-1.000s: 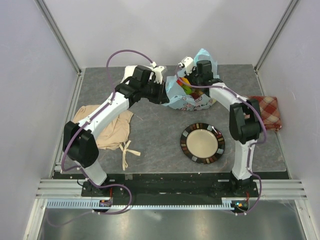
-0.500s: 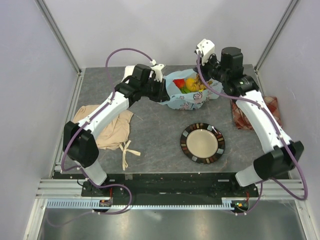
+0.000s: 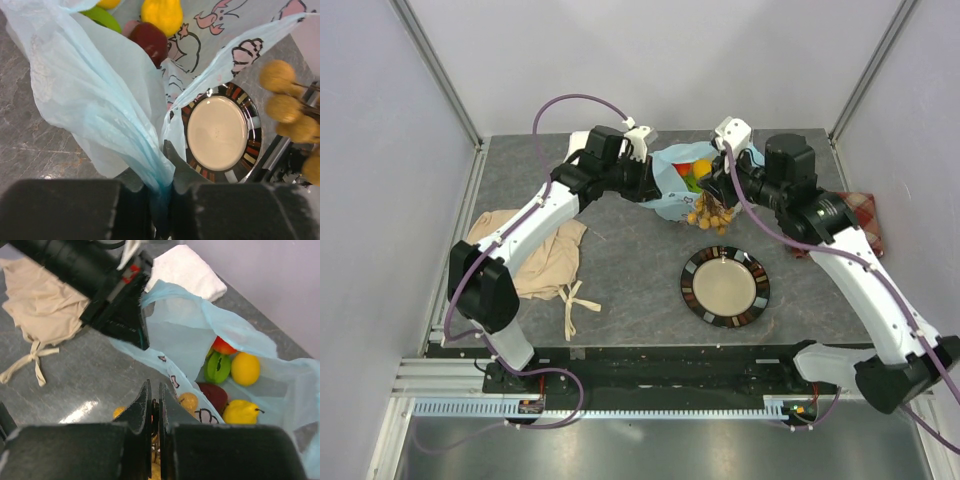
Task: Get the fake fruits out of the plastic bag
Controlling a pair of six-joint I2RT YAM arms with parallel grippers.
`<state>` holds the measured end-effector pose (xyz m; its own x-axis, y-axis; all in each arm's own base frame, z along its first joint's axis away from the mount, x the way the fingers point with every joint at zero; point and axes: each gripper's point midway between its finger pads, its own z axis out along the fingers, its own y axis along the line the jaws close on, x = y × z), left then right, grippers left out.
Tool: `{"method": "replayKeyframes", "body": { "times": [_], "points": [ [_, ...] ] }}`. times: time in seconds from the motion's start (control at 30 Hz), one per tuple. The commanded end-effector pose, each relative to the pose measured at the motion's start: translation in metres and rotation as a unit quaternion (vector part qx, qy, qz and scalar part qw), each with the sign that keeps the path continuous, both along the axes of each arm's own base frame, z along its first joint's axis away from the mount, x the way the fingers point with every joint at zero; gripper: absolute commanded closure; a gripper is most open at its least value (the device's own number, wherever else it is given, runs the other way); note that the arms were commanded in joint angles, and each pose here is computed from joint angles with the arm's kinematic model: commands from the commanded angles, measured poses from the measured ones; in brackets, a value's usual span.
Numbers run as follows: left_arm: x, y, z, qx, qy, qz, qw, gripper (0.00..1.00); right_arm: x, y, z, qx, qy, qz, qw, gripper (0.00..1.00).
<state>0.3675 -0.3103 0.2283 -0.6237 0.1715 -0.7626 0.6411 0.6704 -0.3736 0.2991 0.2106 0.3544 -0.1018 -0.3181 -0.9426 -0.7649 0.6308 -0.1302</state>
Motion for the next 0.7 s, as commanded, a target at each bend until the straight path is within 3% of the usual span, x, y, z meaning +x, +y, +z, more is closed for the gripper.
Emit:
{"method": "replayKeyframes", "body": {
  "times": [0.0,0.13,0.3,0.47,0.67],
  "points": [
    [-0.003,-0.010,0.029,-0.032,-0.036,-0.041,0.998,0.90,0.030,0.019,0.047,0.115,0.002,-0.025,0.993,1.00],
    [0.006,-0.008,0.031,-0.024,-0.044,-0.020,0.999,0.98,0.014,0.037,0.064,0.137,0.032,0.031,0.990,1.00],
    [0.019,-0.009,0.043,-0.022,-0.068,-0.009,0.997,0.98,-0.028,0.020,0.011,0.023,0.037,0.077,0.996,1.00],
    [0.026,-0.003,0.045,-0.008,-0.085,0.003,0.996,0.98,-0.072,0.008,-0.058,-0.072,0.062,0.130,0.987,1.00],
    [0.022,-0.002,0.045,-0.007,-0.085,0.001,0.996,0.98,-0.082,0.033,-0.117,-0.161,-0.004,0.192,0.968,1.00]
  ]
}}
